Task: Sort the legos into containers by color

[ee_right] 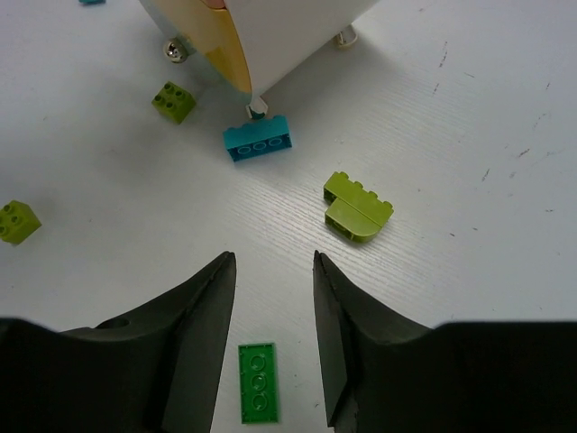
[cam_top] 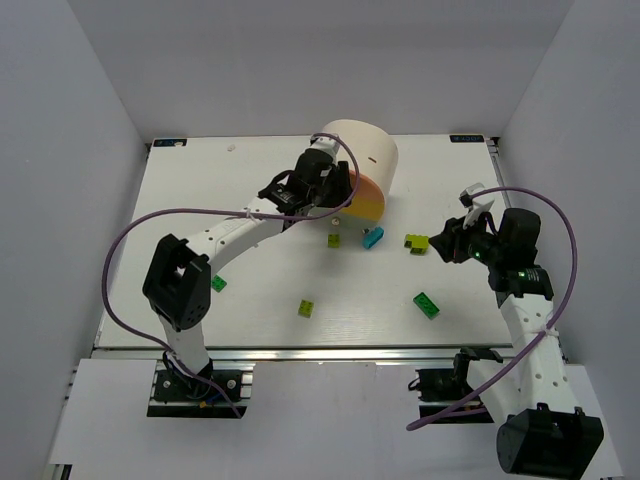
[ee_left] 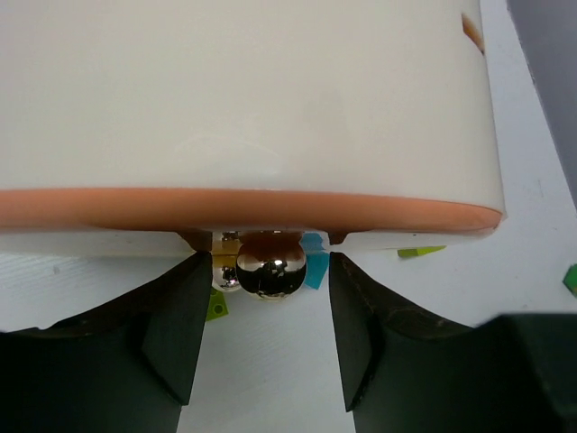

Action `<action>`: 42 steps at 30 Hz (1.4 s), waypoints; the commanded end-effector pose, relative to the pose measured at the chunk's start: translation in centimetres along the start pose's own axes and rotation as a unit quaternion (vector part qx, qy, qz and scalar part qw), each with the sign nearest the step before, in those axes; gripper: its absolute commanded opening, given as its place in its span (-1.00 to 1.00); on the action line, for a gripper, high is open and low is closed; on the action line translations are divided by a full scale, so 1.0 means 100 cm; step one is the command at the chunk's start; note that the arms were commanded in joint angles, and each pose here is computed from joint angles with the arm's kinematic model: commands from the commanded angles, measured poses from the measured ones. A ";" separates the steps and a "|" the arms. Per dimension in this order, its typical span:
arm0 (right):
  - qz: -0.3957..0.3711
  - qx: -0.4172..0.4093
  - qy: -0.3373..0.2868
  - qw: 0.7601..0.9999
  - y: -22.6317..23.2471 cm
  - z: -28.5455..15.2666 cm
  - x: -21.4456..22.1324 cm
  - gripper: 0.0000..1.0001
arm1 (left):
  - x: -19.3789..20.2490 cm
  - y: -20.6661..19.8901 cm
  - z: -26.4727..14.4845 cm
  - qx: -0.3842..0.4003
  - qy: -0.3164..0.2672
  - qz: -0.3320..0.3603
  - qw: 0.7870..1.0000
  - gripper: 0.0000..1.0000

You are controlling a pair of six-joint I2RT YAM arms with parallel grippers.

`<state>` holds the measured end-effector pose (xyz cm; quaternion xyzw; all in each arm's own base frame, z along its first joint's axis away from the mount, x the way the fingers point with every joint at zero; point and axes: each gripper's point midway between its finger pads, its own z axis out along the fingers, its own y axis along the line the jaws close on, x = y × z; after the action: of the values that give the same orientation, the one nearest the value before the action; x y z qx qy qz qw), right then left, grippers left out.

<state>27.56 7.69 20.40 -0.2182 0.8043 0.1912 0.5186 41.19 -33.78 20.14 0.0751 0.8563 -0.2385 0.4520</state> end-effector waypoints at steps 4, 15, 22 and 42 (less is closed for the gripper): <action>-0.012 0.000 -0.022 1.000 0.001 -0.001 -0.017 -0.08 | -0.030 0.002 -0.005 -0.045 -0.047 0.012 0.998 0.19; -0.010 -0.003 -0.020 1.000 0.003 0.000 -0.015 -0.08 | -0.049 -0.009 -0.018 -0.053 -0.074 0.029 0.995 0.02; -0.010 -0.005 -0.019 1.000 0.003 0.001 -0.014 -0.08 | -0.052 -0.008 -0.014 -0.061 -0.073 0.041 0.995 -0.12; -0.008 -0.009 -0.013 1.000 0.003 0.003 -0.009 -0.01 | -0.034 -0.007 -0.091 -0.006 -0.062 0.052 0.997 -0.92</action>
<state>27.51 7.99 20.29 -0.2196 0.8048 0.1959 0.5154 38.08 -30.88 23.30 0.0951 0.8461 -0.1845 0.4910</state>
